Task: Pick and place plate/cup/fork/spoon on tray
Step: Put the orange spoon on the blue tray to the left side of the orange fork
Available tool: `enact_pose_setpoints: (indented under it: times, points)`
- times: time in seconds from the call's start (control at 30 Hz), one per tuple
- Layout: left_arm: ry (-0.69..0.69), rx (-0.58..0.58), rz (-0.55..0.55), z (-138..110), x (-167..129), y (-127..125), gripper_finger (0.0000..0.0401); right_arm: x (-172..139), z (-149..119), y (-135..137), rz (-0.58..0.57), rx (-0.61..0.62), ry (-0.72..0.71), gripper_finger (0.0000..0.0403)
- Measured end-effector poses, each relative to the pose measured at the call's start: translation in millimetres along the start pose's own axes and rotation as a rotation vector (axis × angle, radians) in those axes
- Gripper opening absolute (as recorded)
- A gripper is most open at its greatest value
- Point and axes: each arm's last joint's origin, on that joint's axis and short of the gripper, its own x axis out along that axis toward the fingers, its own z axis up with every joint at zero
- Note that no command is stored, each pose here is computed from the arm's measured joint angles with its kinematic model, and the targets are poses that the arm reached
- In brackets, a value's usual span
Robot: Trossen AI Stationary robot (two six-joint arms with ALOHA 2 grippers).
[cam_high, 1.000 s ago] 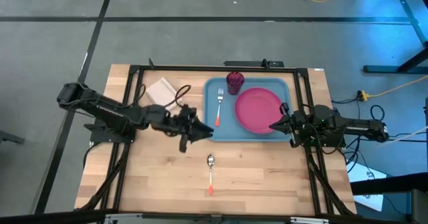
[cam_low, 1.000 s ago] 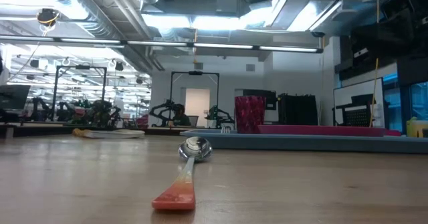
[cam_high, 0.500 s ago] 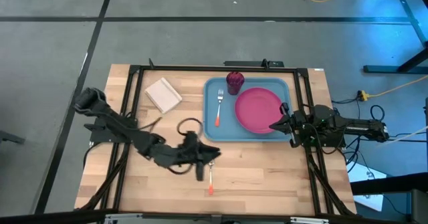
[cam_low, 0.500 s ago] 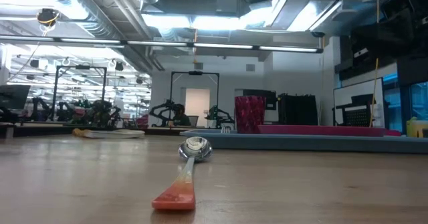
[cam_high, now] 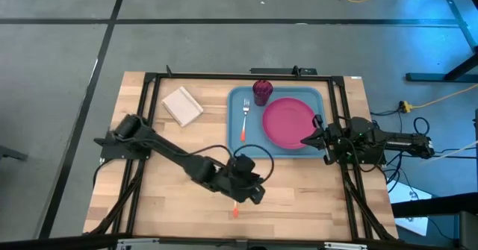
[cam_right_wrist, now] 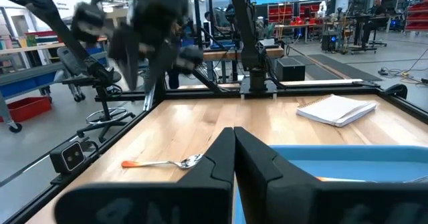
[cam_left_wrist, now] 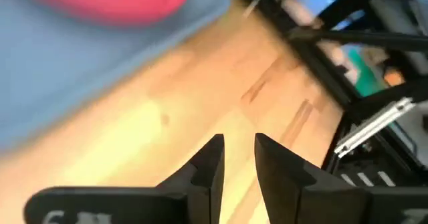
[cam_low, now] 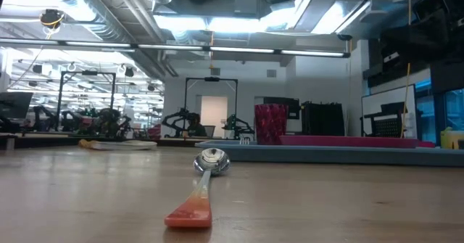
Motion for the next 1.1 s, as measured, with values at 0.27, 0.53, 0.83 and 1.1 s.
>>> enact_pose_setpoints:
  times: [0.27, 0.53, 0.83, 1.1]
  points:
    - [0.138, -0.212, 0.162, -37.3, 23.3, 18.4, 0.0076, 0.0, 0.0, 0.0, 0.000, -0.002, 0.000, 0.0010]
    - [0.167, -0.344, 0.234, -64.2, 31.0, 23.8, 0.0076, 0.0, 0.0, 0.0, 0.000, 0.000, 0.000, 0.0010]
    - [0.271, -0.408, 0.454, -81.4, 35.7, 46.2, 0.0076, 0.0, 0.0, 0.0, 0.000, -0.001, 0.000, 0.0010]
    - [0.254, -0.416, 0.512, -83.6, 48.4, 56.2, 0.0076, 0.0, 0.0, 0.0, 0.000, -0.003, 0.000, 0.0010]
